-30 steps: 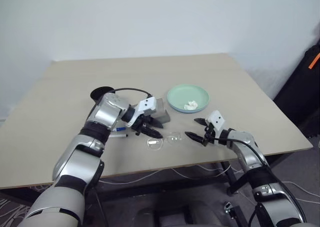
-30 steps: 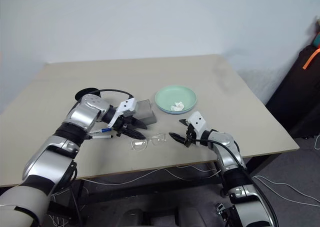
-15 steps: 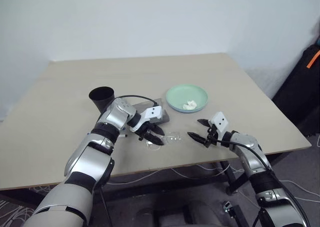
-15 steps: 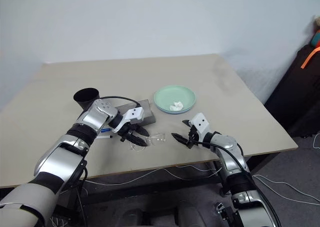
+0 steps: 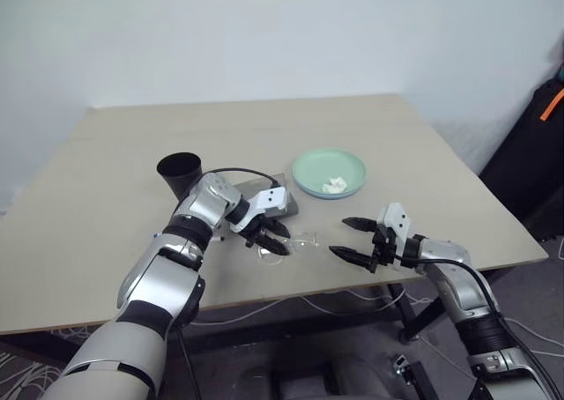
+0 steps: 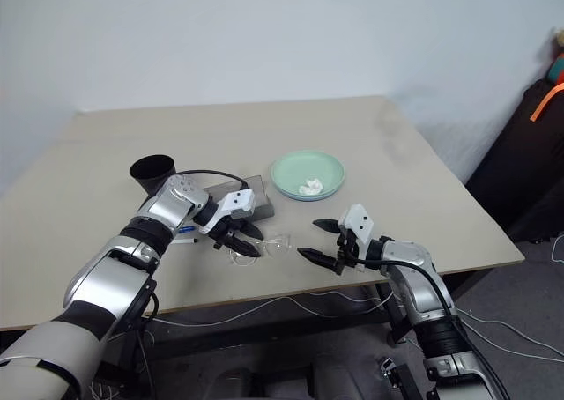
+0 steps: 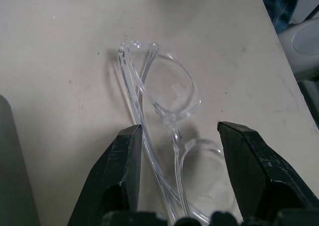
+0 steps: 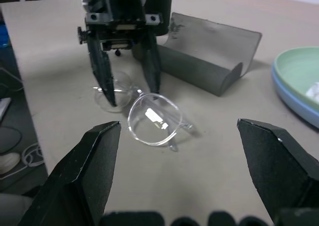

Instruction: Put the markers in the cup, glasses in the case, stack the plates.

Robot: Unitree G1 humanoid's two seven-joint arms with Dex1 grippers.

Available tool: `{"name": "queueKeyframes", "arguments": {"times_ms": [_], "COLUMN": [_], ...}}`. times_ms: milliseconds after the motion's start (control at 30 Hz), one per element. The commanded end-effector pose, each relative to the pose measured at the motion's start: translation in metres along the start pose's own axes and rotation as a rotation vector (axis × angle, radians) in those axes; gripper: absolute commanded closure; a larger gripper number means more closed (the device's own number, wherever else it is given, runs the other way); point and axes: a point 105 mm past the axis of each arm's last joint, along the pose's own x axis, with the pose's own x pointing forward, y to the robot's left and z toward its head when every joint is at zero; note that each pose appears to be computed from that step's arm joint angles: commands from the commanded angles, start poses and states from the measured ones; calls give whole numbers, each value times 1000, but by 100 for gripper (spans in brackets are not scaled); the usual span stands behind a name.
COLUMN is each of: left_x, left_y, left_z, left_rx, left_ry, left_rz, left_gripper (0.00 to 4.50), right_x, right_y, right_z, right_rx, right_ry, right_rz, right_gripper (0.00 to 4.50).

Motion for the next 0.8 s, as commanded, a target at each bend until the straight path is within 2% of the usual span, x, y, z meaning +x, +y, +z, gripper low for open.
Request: {"name": "queueKeyframes", "arguments": {"times_ms": [33,100,133,200,333,367,800], "left_x": [-11,-11,-12,-12,-12,-13,-15], "left_y": [9,10,10,10,9,9,7], "left_z": [19,20,20,19,18,17,16], "left_rx": [58,62,63,65,66,67,62], "left_ry": [-27,-28,-27,-25,-18,-13,-16], "left_rz": [47,54,55,54,49,44,29], "left_gripper": [199,199,237,285,429,446,446], "right_x": [1,2,2,3,3,2,3], "right_y": [-2,-2,-2,-2,-3,-4,-10], "right_z": [12,11,11,11,11,11,12], "right_rx": [-41,-41,-41,-40,-39,-39,-42], "right_ry": [-29,-28,-27,-26,-26,-27,-33], "right_rz": [-9,-12,-14,-18,-24,-28,-55], "right_gripper": [46,46,42,42,42,42,42]}}
